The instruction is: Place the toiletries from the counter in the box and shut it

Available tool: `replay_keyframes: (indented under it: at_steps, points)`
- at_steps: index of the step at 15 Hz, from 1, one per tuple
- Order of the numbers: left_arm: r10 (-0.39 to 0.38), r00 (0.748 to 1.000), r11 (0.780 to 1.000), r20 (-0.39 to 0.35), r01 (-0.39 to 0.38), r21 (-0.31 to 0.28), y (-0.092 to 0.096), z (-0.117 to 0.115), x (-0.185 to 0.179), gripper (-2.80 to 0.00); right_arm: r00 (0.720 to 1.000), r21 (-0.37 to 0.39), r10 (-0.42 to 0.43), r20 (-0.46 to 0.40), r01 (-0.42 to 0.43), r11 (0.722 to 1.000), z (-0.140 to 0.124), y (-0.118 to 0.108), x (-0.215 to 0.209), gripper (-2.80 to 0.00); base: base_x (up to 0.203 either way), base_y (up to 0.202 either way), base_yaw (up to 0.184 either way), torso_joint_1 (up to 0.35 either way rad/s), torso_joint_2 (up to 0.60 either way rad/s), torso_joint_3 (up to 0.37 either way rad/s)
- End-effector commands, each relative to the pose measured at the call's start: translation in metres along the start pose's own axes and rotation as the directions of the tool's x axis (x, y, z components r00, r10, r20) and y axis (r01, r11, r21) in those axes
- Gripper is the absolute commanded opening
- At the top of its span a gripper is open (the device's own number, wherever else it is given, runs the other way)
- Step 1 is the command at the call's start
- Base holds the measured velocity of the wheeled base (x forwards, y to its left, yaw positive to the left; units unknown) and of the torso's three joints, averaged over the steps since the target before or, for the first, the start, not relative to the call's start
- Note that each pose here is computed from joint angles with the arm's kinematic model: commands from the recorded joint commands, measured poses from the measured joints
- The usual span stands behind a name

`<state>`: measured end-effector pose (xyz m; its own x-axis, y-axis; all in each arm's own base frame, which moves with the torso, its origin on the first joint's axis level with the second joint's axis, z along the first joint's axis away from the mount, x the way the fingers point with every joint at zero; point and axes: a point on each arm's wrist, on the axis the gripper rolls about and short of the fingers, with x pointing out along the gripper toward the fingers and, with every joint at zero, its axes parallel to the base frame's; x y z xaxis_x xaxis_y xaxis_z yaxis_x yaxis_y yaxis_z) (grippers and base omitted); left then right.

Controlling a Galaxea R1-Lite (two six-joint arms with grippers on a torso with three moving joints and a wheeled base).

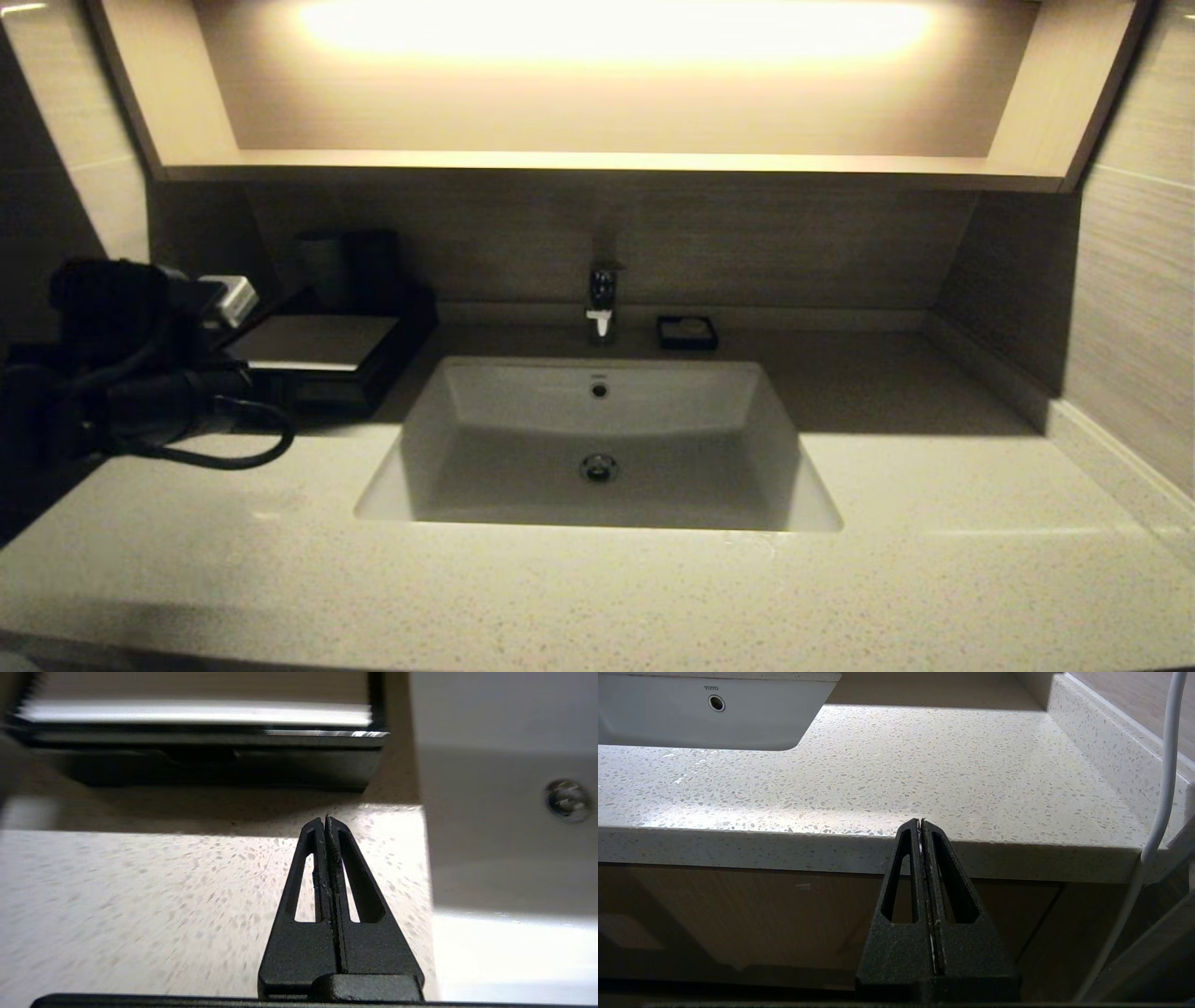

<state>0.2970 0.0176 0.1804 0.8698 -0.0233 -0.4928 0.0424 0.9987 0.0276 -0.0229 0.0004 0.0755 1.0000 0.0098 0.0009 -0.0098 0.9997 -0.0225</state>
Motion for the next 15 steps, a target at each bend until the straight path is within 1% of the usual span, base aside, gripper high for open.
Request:
replay_keyframes:
  at_steps: [1, 4, 7, 11, 15]
  points:
    - [0.008, 0.995, 1.000, 0.095, -0.009, 0.005, -0.001, 0.010, -0.037, -2.80, 1.000, -0.001, 0.001, -0.001, -0.001, 1.000, 0.000, 0.000, 0.000, -2.80, 0.000, 0.000, 0.000, 0.000, 0.00, 0.000]
    - [-0.002, 0.989, 1.000, 0.148, 0.001, 0.006, -0.004, 0.006, -0.063, -2.80, 1.000, -0.001, 0.001, -0.002, -0.001, 1.000, 0.000, 0.000, 0.000, -2.80, 0.000, 0.000, 0.000, 0.000, 0.00, 0.000]
    - [-0.062, 0.975, 0.998, 0.214, 0.058, 0.027, -0.008, 0.006, -0.071, -2.80, 1.000, -0.001, 0.001, -0.001, -0.001, 1.000, 0.000, 0.000, 0.000, -2.80, 0.000, 0.000, 0.000, 0.000, 0.00, 0.000]
    - [-0.140, 0.949, 0.990, 0.284, 0.125, 0.069, -0.026, 0.014, -0.075, -2.80, 1.000, 0.000, 0.001, -0.001, -0.001, 1.000, 0.000, 0.000, 0.000, -2.80, 0.000, 0.000, 0.000, 0.000, 0.00, 0.000]
    - [-0.226, 0.923, 0.973, 0.310, 0.199, 0.116, -0.047, 0.017, -0.079, -2.80, 1.000, -0.001, 0.001, -0.001, -0.001, 1.000, 0.000, 0.000, 0.000, -2.80, 0.000, 0.000, 0.000, 0.000, 0.00, 0.000]
